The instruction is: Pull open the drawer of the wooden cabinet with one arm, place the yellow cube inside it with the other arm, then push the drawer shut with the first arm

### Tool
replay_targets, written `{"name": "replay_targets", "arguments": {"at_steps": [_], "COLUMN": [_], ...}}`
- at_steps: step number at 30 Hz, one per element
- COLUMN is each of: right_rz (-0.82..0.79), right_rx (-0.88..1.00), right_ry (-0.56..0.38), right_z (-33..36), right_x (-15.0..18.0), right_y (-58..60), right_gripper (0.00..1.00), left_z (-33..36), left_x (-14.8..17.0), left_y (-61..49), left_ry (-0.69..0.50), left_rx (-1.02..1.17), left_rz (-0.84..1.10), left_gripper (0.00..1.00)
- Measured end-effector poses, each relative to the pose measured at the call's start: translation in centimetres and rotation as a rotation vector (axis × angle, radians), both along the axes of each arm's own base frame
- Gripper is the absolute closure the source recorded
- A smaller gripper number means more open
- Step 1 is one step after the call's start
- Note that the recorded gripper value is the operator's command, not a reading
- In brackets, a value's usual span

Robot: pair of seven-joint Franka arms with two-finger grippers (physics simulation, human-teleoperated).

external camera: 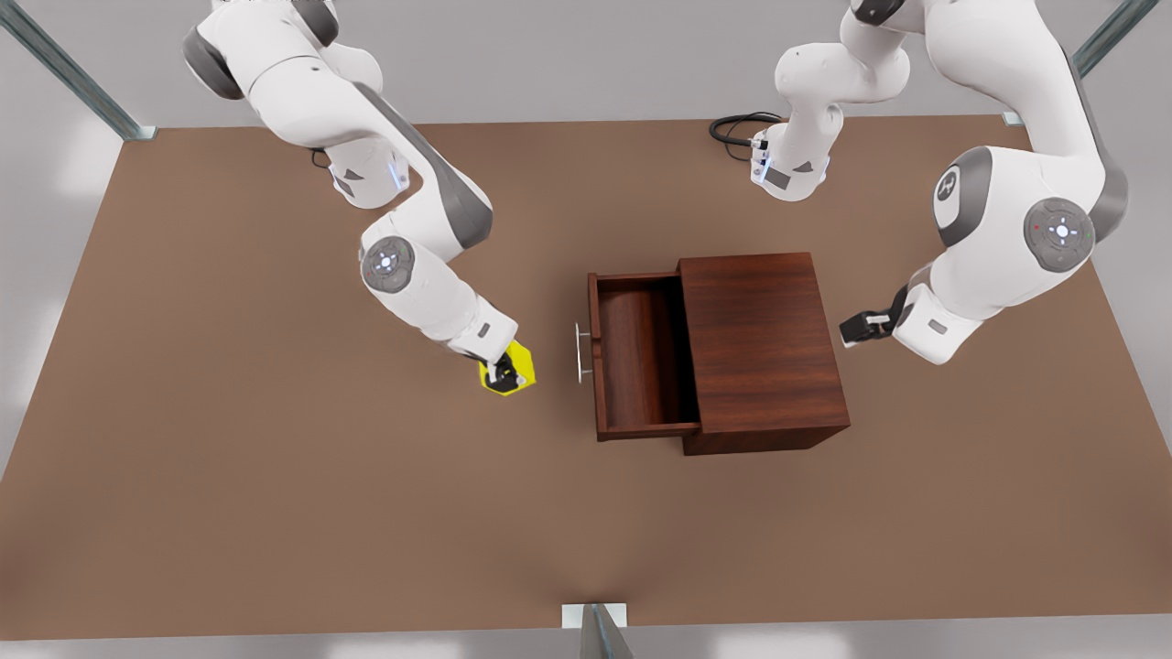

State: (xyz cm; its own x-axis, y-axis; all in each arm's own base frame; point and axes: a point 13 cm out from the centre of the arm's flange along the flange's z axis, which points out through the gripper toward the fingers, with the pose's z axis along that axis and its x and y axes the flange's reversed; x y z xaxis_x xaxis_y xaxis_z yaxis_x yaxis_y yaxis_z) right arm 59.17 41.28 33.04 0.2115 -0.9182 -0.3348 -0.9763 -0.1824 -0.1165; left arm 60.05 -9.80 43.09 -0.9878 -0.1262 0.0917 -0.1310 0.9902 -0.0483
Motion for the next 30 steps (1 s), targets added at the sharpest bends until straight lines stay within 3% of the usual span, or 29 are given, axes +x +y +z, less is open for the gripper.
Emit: {"name": "replay_targets", "arguments": {"at_steps": [9,14,15,16,21,24,27,28,29,30], "right_rz": [-0.187,-0.306,-0.331,-0.357,-0.494,-0.667,-0.935,-1.024,-1.099,-1.182], "right_rx": [0.049,0.058,0.058,0.065,0.106,0.129,0.054,0.004,-0.082,-0.191], "right_ry": [0.081,0.114,0.119,0.125,0.152,0.171,0.273,0.327,0.387,0.455], "right_z": [0.6,-2.4,-3.2,-3.7,-2.8,3.1,4.9,4.6,3.2,0.7], "right_x": [-0.3,-0.6,-0.7,-0.8,-0.2,5.9,12.8,13.2,11.6,7.8], "right_y": [11.9,17.2,18.0,18.6,19.1,9.9,-9.9,-16.6,-22.2,-28.0], "right_gripper": [0.26,0.25,0.23,0.0,0.0,0.0,0.0,0.0,0.0,0.0], "left_z": [-0.4,-0.5,-0.5,-0.5,-0.5,-0.5,-0.4,-0.5,-0.7,-1.0], "left_x": [-0.6,-0.7,-0.7,-0.7,-0.7,-0.7,-0.7,-1.2,-2.2,-3.9], "left_y": [-0.2,-0.2,-0.2,-0.2,-0.1,-0.2,-1.1,-3.9,-8.4,-13.7], "left_ry": [0.015,0.016,0.016,0.016,0.014,0.013,0.012,0.011,0.012,0.017], "left_rx": [-0.01,-0.013,-0.013,-0.014,-0.012,-0.011,-0.013,-0.01,-0.008,-0.003], "left_rz": [-0.105,-0.142,-0.149,-0.155,-0.183,-0.197,-0.21,-0.24,-0.287,-0.333], "left_gripper": [0.0,0.0,0.0,0.0,0.0,0.0,0.0,0.89,1.0,1.0]}}
